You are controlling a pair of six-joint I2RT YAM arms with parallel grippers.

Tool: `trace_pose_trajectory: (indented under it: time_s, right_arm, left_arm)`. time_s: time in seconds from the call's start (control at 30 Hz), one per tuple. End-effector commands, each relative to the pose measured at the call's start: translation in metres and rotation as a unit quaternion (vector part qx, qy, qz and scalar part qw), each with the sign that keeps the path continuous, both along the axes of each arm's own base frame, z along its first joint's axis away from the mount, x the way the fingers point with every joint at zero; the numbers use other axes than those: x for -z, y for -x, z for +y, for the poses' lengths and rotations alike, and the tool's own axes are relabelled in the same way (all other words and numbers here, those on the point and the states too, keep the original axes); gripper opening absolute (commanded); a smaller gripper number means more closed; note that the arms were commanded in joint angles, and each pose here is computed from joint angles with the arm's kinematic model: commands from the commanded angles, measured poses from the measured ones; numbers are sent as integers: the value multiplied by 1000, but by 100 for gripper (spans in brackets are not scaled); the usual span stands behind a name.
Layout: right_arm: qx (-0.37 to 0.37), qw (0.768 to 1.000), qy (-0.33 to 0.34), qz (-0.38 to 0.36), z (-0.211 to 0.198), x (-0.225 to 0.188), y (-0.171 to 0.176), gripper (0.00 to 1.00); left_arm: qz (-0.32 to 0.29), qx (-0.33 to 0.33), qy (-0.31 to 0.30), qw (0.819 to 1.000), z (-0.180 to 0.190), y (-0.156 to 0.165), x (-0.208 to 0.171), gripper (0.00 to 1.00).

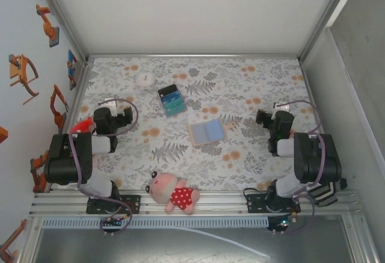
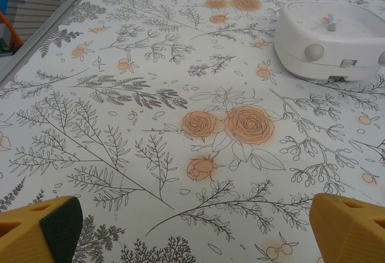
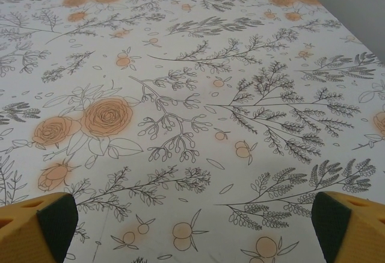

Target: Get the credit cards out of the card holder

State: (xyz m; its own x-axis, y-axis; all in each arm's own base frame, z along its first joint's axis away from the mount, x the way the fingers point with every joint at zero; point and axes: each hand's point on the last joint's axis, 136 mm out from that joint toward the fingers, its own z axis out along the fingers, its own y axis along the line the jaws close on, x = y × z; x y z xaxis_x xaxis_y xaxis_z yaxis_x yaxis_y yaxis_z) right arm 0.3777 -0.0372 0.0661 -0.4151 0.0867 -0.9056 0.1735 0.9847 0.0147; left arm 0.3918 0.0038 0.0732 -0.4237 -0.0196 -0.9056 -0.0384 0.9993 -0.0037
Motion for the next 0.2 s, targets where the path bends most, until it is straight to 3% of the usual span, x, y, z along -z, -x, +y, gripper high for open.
trace_pose_trajectory:
  time_s: [0.0, 0.17]
  right_arm:
    - [-15, 999, 2, -35, 3, -21, -14, 100]
    - [-15, 999, 1, -35, 3, -21, -14, 100]
  left_arm:
    - [-10, 2, 5, 1000, -3, -5, -9, 97]
    - [-10, 2, 5, 1000, -4, -5, -9, 97]
